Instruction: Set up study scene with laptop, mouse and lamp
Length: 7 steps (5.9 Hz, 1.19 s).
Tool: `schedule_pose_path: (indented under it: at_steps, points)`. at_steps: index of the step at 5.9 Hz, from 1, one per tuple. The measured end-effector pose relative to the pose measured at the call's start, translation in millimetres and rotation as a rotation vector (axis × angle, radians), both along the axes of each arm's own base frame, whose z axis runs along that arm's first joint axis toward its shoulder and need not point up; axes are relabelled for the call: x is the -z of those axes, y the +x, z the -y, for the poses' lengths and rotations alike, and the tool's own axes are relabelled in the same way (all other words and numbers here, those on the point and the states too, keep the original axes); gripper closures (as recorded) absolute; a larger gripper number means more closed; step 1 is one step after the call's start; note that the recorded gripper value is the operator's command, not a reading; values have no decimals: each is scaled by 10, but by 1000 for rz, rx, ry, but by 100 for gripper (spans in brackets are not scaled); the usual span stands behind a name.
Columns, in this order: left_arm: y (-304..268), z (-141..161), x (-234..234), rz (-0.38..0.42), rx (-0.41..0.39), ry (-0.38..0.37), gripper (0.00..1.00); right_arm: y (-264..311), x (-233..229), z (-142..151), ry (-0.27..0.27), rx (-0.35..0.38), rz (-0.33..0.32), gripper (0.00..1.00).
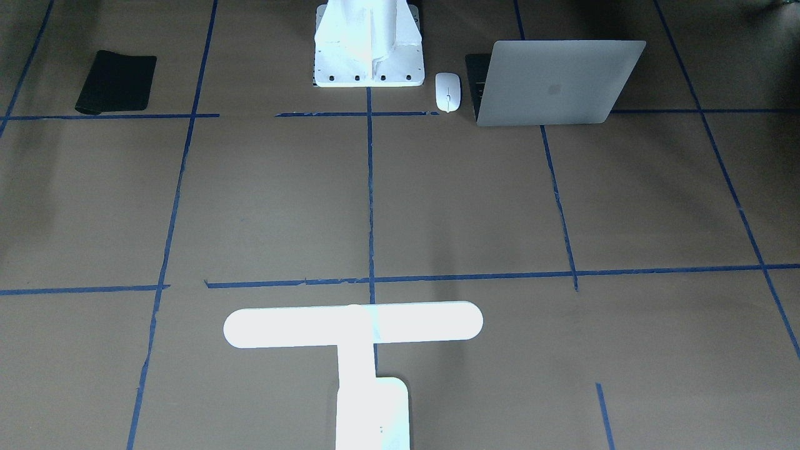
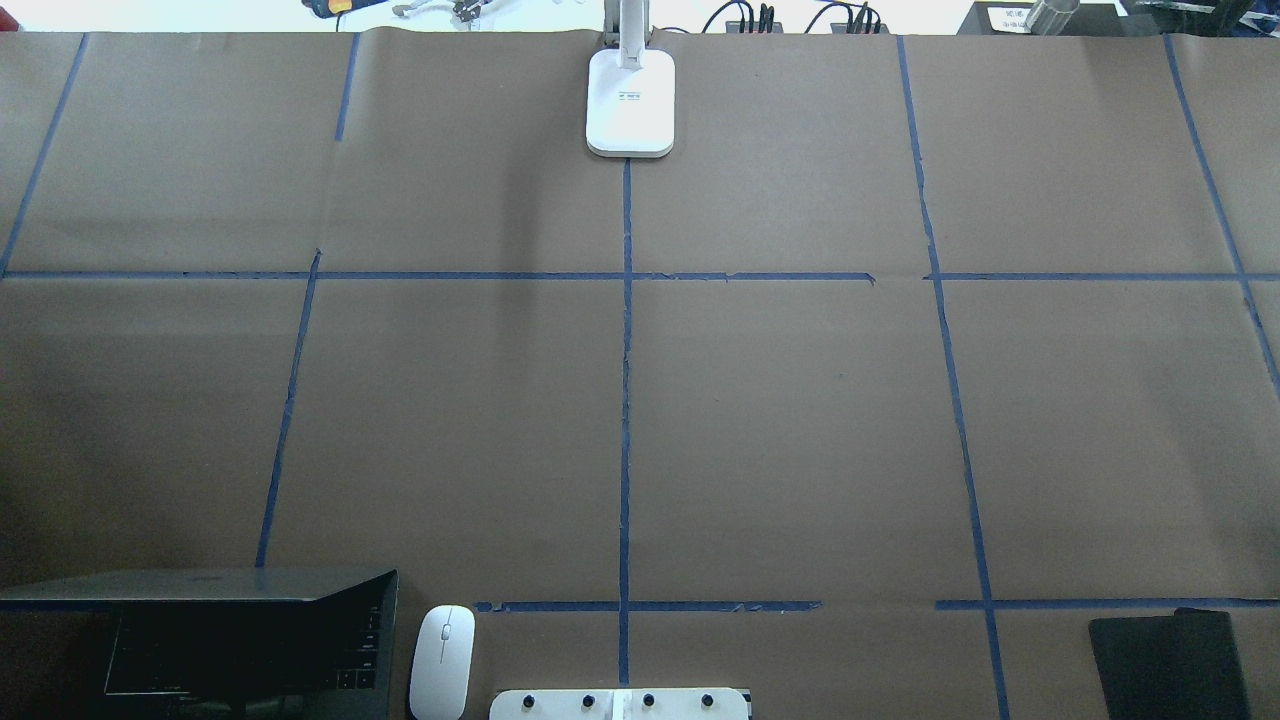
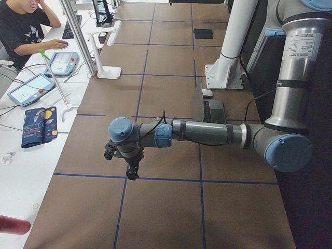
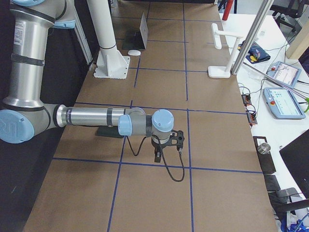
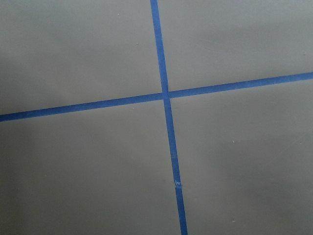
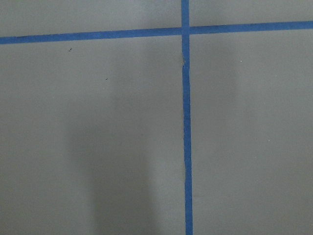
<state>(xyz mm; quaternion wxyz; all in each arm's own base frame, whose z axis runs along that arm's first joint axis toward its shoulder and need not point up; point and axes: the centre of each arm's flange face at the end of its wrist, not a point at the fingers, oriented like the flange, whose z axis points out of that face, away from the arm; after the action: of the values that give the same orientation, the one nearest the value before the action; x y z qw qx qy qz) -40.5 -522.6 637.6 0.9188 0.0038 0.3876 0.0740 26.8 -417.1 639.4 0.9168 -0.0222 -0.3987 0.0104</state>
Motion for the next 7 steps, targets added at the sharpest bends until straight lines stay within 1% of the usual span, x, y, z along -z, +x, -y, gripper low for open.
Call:
schedule_pose_path:
  at_steps: [3,4,5,6,7]
  points:
    - [-8,-45,-26,2,4,0,0,-6,7,6,10,2,3,0]
    - [-7,-52,18,0,8,1,0,-23,24,9,19,2,28,0]
    - [-3,-96,130,0,62,-33,0,-54,61,7,24,5,72,0]
    - [70,-195,313,0,145,-101,0,-104,104,11,54,19,104,0]
    - [216,-355,590,-23,197,-158,0,-173,128,19,105,42,116,0]
